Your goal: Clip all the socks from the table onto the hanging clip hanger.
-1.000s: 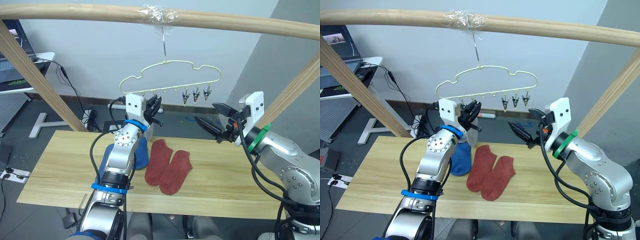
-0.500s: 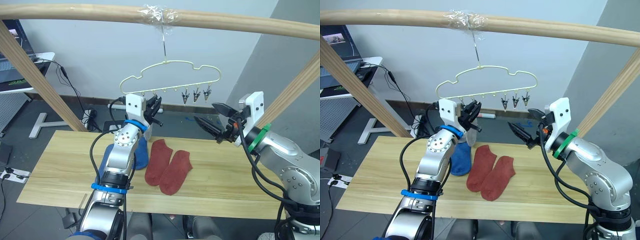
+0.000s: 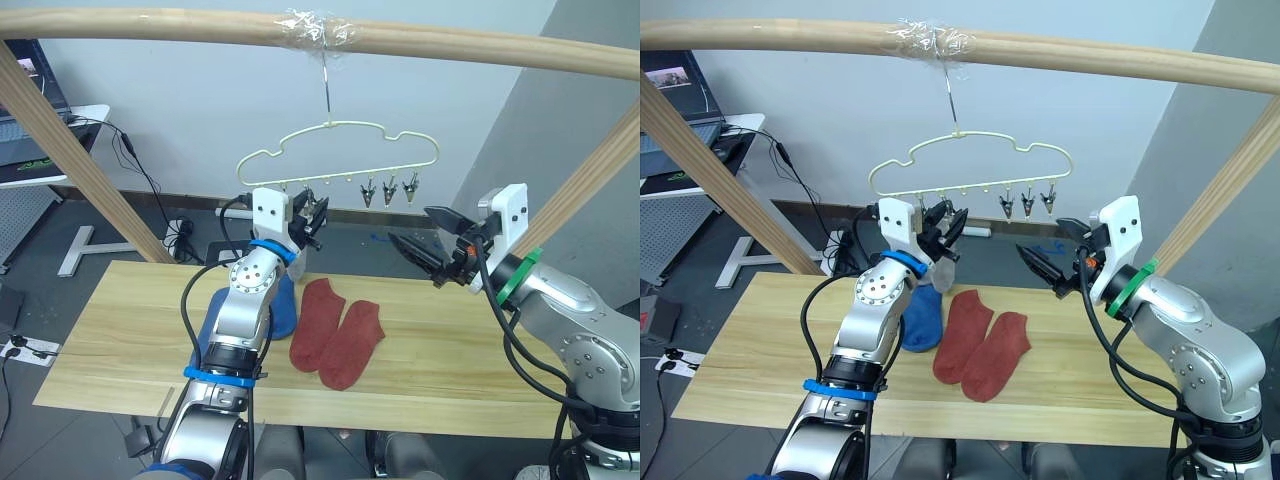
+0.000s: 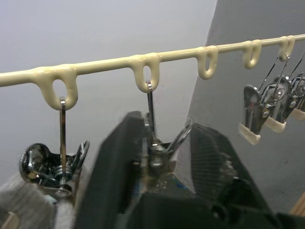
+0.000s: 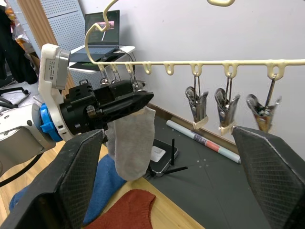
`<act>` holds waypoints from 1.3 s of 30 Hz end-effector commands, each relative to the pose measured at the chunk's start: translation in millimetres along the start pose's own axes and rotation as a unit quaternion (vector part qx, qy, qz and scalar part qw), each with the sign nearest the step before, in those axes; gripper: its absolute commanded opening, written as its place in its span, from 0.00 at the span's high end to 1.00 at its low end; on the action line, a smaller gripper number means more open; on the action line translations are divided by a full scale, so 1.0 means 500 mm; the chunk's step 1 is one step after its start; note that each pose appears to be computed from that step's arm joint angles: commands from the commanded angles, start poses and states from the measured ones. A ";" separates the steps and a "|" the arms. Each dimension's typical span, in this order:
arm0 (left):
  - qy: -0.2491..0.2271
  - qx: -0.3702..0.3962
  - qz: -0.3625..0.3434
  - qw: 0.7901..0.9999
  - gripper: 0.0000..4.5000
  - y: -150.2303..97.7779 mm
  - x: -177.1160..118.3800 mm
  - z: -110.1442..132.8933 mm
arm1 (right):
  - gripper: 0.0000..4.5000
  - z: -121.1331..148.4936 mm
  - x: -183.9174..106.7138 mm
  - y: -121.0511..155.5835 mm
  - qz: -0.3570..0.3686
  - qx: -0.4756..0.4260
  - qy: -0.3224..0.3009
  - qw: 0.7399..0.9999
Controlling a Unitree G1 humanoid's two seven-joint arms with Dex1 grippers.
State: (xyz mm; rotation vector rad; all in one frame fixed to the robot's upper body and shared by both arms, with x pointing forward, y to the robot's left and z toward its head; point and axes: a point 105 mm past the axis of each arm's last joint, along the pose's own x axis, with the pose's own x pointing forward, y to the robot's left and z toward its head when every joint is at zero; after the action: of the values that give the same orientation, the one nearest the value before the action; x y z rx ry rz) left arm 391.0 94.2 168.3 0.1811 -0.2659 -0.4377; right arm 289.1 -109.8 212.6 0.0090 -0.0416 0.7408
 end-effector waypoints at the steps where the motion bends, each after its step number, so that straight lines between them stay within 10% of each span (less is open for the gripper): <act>1: -0.026 0.011 0.002 1.000 0.53 0.002 0.007 0.029 | 0.00 0.028 -0.006 0.003 0.001 -0.019 -0.025 1.000; 13: -0.033 0.015 0.005 0.999 0.53 0.004 0.009 0.036 | 0.00 0.033 -0.003 0.004 0.002 -0.019 -0.027 0.999; 21: -0.038 0.009 0.000 0.999 0.92 0.000 0.006 0.038 | 0.00 0.028 -0.006 -0.001 0.001 -0.017 -0.024 1.000; 29: -0.029 0.010 -0.001 1.000 0.99 0.002 0.002 0.032 | 0.00 0.013 -0.005 -0.003 -0.001 -0.014 -0.018 1.000; 39: -0.012 -0.014 -0.016 1.000 0.99 0.004 -0.006 0.022 | 0.00 -0.305 0.048 -0.028 -0.102 0.012 0.218 0.971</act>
State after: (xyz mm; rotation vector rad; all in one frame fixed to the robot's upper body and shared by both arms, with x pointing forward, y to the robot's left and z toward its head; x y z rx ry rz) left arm 389.5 96.9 170.6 0.1579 -0.2551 -0.4598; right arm 316.4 -99.8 62.6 -0.0805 0.4113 0.5491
